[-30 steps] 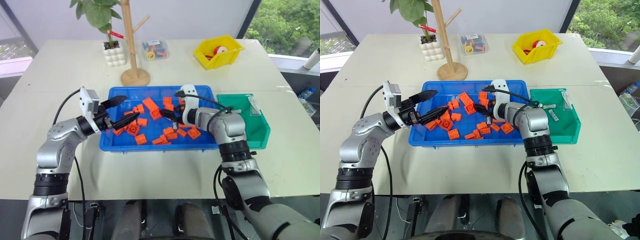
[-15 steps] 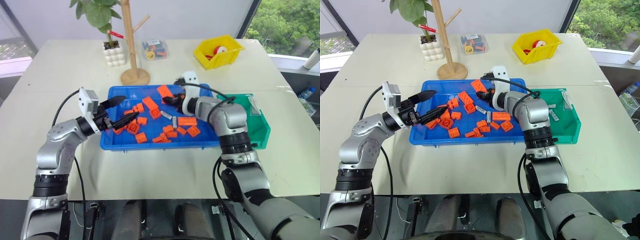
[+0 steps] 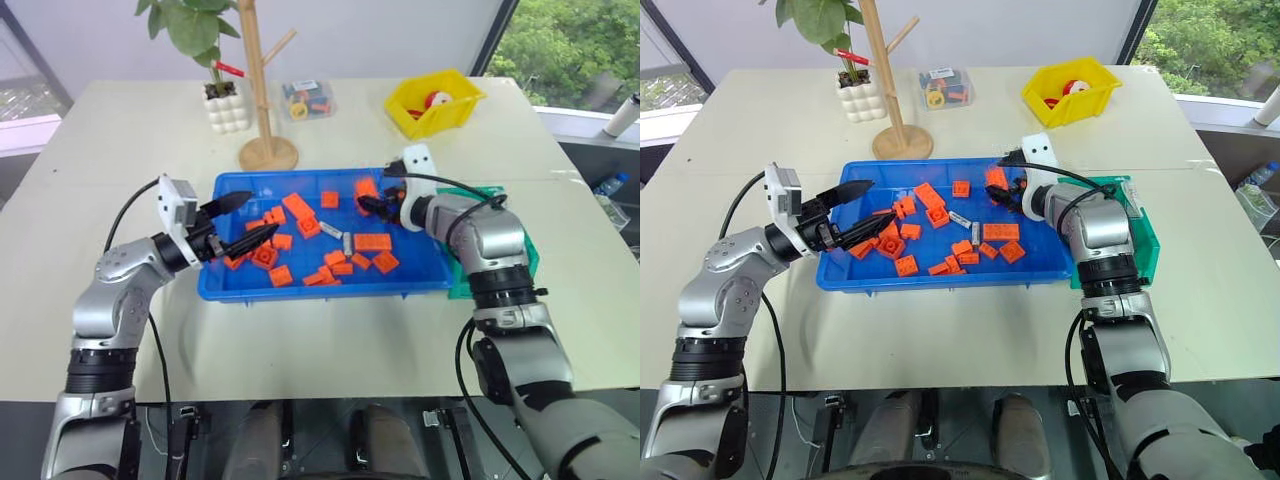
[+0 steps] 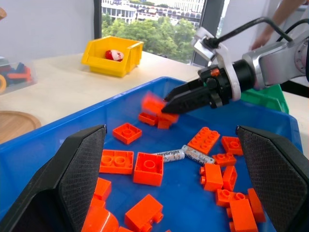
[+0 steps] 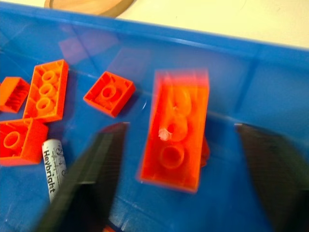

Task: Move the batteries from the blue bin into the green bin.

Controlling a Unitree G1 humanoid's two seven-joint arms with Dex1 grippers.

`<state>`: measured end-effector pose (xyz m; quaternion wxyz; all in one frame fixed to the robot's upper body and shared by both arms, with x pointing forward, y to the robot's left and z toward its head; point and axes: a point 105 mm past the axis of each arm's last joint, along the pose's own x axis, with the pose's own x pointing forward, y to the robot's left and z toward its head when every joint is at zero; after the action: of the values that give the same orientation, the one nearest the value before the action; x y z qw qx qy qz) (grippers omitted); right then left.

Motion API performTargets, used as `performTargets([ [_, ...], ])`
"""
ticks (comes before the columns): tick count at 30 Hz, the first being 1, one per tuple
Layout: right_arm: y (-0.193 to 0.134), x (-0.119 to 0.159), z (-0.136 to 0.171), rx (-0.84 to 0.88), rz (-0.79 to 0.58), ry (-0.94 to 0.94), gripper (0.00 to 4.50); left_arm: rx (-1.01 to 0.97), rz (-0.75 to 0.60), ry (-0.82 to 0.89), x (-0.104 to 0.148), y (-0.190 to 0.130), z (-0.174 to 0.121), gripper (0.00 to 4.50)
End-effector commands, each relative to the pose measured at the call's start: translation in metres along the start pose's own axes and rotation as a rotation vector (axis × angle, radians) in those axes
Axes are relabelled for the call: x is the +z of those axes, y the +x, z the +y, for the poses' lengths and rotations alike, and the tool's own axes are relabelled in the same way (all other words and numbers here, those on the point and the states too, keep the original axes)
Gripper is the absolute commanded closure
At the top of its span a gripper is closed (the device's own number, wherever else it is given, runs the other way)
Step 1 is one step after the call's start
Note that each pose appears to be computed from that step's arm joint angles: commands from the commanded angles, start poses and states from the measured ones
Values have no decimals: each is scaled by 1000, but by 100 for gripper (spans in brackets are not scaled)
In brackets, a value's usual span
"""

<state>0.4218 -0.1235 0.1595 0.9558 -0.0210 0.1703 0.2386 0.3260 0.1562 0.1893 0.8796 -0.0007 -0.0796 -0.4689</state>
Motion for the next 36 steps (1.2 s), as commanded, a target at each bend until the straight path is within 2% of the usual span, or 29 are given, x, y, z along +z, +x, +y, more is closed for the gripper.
performTargets([
  [1,-6,16,0,-1,-43,-64,5,-15,-39,46,17,-1,0,0],
  [3,-8,23,-1,-4,-64,-104,5,-14,-35,47,17,-2,0,0],
  [6,-14,40,14,78,-110,-157,5,-14,-29,48,16,-4,0,0],
  [8,-16,40,27,143,-108,-177,5,-14,-25,47,16,-5,0,0],
  [19,-22,6,80,385,-30,-198,5,-22,-3,45,17,-14,-8,0],
  [33,11,-22,79,395,46,-270,5,12,-20,45,21,-16,-13,0],
  [36,18,-22,79,392,47,-286,85,15,-20,46,22,-17,-14,0],
])
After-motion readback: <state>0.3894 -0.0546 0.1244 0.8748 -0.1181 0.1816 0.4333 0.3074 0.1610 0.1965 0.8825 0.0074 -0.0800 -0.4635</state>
